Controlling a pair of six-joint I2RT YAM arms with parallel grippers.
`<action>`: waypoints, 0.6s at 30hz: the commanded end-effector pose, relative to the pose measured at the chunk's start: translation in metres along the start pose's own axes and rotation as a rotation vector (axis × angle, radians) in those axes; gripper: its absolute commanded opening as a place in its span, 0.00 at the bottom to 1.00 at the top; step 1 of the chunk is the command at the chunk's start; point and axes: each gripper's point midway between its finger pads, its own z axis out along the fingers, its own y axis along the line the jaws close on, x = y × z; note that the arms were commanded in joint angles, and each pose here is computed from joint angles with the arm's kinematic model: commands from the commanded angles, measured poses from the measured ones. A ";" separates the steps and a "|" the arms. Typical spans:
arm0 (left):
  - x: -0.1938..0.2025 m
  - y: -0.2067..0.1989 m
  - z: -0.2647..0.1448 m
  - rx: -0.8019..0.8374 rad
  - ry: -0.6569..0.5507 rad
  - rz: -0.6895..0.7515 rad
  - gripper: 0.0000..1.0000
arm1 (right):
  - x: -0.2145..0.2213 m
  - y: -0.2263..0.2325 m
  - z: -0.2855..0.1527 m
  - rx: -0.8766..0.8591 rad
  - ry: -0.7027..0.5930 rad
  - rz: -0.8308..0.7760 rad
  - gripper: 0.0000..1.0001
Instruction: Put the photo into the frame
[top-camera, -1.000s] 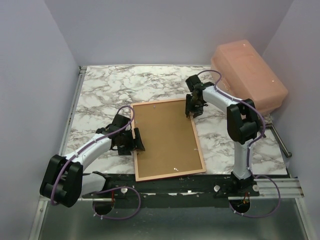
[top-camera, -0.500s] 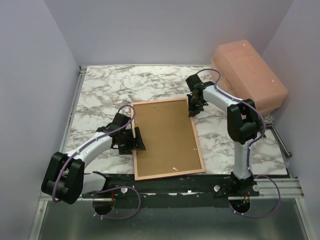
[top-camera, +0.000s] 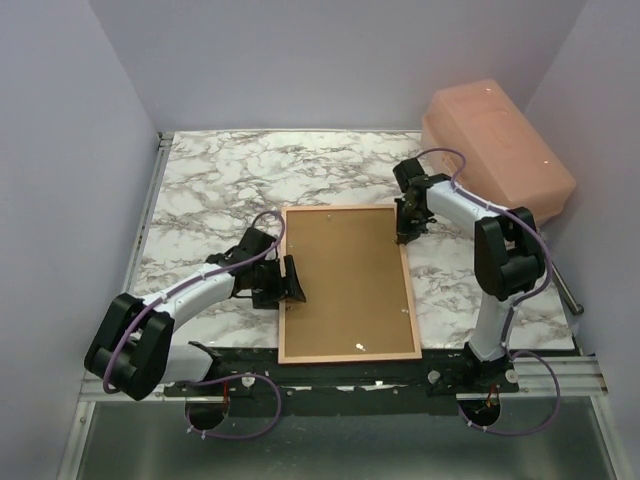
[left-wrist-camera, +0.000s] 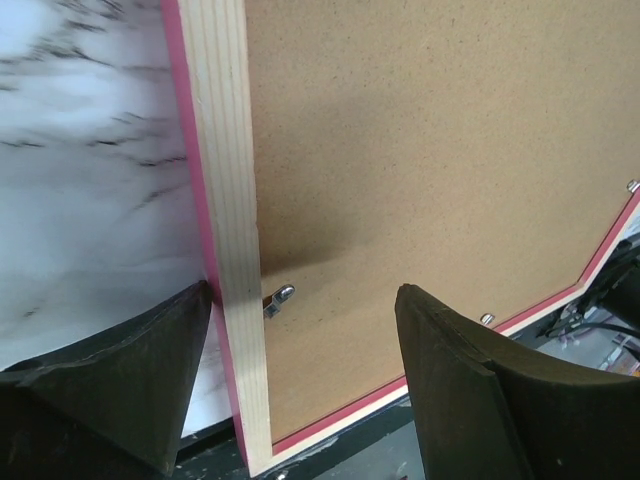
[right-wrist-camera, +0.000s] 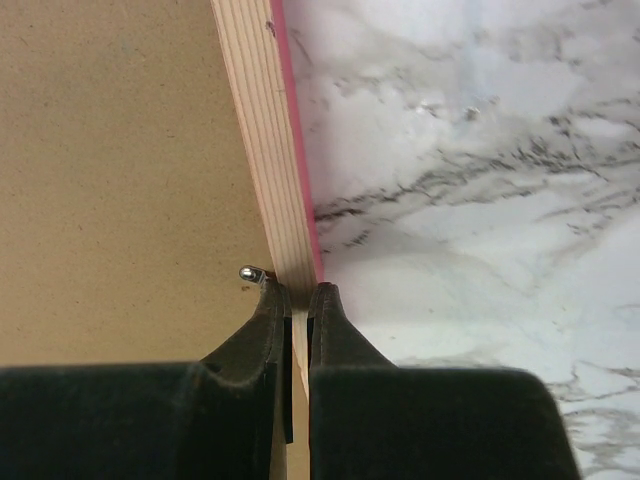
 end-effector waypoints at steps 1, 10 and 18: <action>0.018 -0.023 0.004 0.064 0.048 0.002 0.75 | 0.023 -0.009 -0.009 -0.003 0.047 0.043 0.00; 0.029 -0.038 0.001 0.085 0.051 0.032 0.74 | 0.035 -0.015 -0.019 -0.002 0.048 0.045 0.02; -0.004 -0.034 -0.015 -0.049 -0.049 0.068 0.85 | 0.026 -0.025 -0.032 0.004 0.007 0.063 0.55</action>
